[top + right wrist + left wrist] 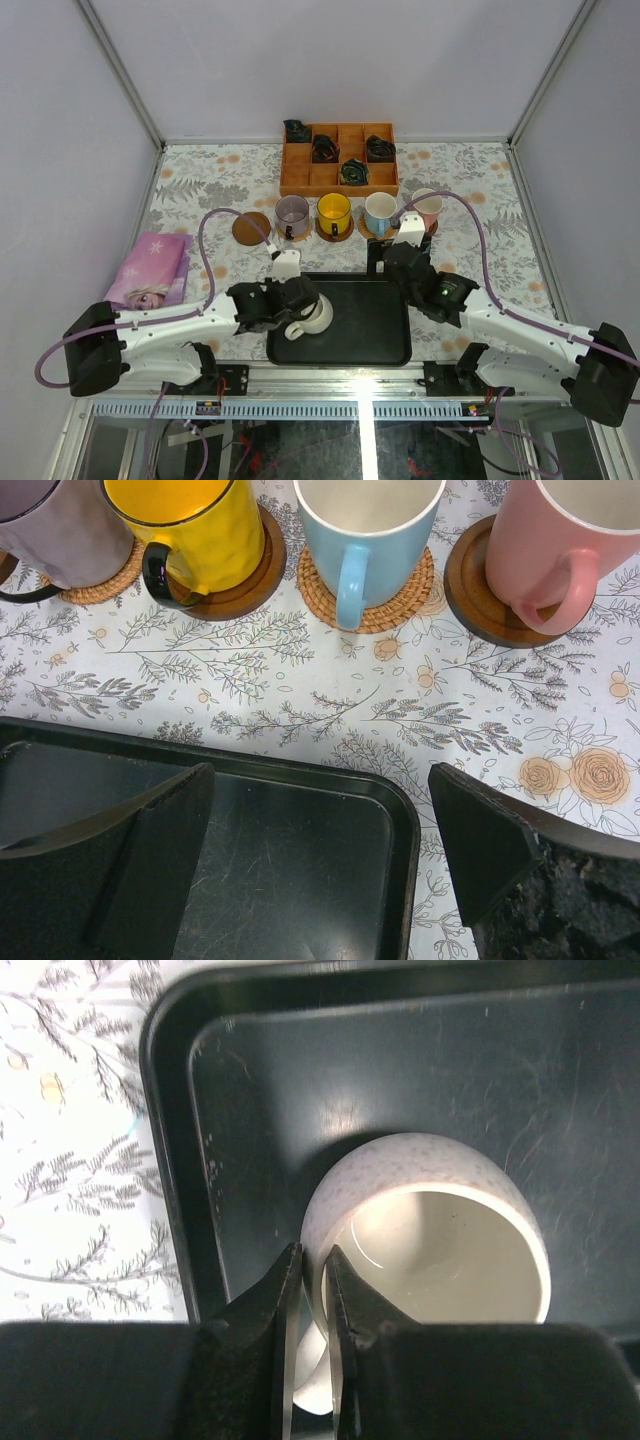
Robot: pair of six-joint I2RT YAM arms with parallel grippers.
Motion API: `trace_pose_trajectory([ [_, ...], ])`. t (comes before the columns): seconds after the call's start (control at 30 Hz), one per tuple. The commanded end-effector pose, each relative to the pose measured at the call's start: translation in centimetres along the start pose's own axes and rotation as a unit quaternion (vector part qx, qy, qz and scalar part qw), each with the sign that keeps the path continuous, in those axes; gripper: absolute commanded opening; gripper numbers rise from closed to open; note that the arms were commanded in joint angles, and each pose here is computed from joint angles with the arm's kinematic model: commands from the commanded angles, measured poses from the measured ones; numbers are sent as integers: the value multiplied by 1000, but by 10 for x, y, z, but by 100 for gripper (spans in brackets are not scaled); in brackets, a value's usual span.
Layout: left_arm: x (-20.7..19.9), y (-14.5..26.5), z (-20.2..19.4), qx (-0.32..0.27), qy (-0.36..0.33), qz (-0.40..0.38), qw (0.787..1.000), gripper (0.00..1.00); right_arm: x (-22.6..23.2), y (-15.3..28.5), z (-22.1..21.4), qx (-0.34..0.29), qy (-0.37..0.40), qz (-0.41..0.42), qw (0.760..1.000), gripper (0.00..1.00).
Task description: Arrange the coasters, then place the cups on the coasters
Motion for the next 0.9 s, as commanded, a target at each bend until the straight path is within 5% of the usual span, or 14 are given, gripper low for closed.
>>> trace_pose_trajectory([
  [0.0, -23, -11, 48, -83, 29, -42, 995, 12, -3, -3, 9, -16, -10, -13, 1000, 96],
  [0.2, -38, -19, 73, -99, 19, -53, 993, 22, -2, -3, 9, -13, -11, -12, 1000, 95],
  [0.57, -38, 1, 74, -90, 1, -82, 993, 74, 0, 1, 7, -11, -28, -1, 1000, 95],
  [0.87, -14, 16, 43, -18, -52, -78, 995, 80, 4, 2, 8, -11, -39, 12, 999, 94],
])
Point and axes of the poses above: each gripper's point midway between its finger pads, its own y axis back along the fingers, its own x axis along the line the jaws close on, z = x × y, the point moved 1 cm from there along y, back along the fingers, and after that the axes turned 6 degrees about y, right-handed, at the moved point
